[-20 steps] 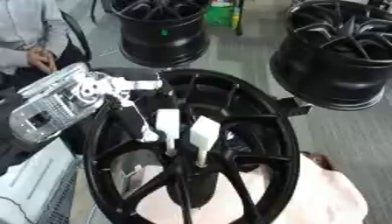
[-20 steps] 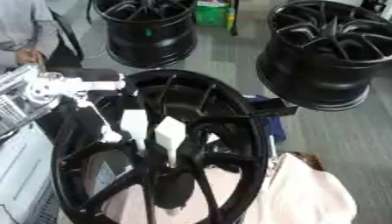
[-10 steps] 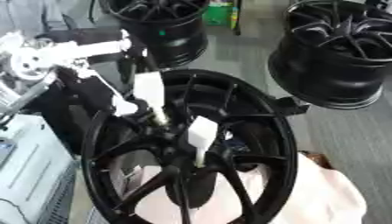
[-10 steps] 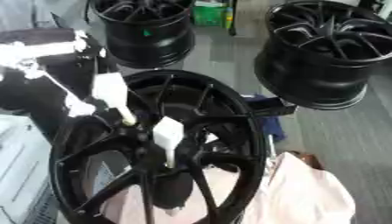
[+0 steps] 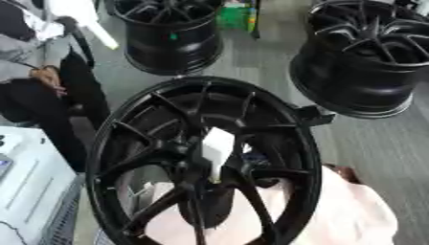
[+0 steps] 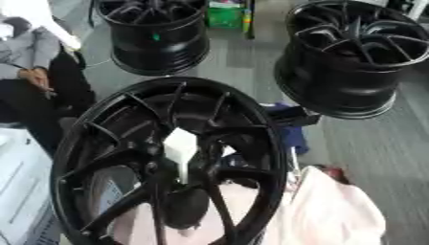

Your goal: Pull the pin out of the wheel hub.

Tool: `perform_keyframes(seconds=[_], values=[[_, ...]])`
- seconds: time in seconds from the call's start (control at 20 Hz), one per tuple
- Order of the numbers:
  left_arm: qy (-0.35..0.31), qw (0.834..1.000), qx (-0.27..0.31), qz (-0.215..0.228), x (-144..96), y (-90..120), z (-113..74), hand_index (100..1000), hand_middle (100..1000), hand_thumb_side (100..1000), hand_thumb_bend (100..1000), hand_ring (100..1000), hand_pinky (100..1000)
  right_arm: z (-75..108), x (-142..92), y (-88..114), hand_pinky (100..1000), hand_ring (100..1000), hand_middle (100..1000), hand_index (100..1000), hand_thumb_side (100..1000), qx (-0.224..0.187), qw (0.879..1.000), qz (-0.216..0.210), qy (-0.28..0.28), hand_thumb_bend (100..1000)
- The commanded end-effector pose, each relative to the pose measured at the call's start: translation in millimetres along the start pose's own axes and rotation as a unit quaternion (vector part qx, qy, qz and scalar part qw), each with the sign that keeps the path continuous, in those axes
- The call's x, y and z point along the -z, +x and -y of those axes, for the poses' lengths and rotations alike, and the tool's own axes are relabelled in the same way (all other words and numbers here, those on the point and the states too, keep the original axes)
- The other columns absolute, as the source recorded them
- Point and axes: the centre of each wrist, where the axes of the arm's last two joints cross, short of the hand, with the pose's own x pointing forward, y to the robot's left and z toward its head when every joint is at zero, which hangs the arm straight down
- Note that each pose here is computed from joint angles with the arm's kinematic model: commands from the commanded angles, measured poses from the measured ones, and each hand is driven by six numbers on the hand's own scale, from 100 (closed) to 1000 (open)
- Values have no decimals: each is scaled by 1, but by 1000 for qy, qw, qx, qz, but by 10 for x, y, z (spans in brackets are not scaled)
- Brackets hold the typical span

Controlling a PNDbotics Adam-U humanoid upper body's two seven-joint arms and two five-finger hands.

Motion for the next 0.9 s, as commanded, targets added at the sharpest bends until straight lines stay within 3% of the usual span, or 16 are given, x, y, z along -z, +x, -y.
perform_keyframes(seconds=[0.05,0.25,0.45,0.9], values=[[79,995,-17,-51,-52,-330,-390,513,256,100,100,489,652,46,42,84,713,689,722,761,770,-7,1000,20,-4,100],[124,984,-33,-126,-40,-831,-482,518,257,100,100,493,654,54,41,81,713,689,722,761,770,-8,1000,20,-6,100],[151,971,-20,-182,31,-1195,-406,521,260,100,100,496,654,61,39,76,713,689,722,761,769,-9,1000,19,-9,100],[190,959,11,-213,387,-1520,-36,582,324,100,100,534,682,61,31,69,713,690,722,761,768,-8,1000,17,-7,100]])
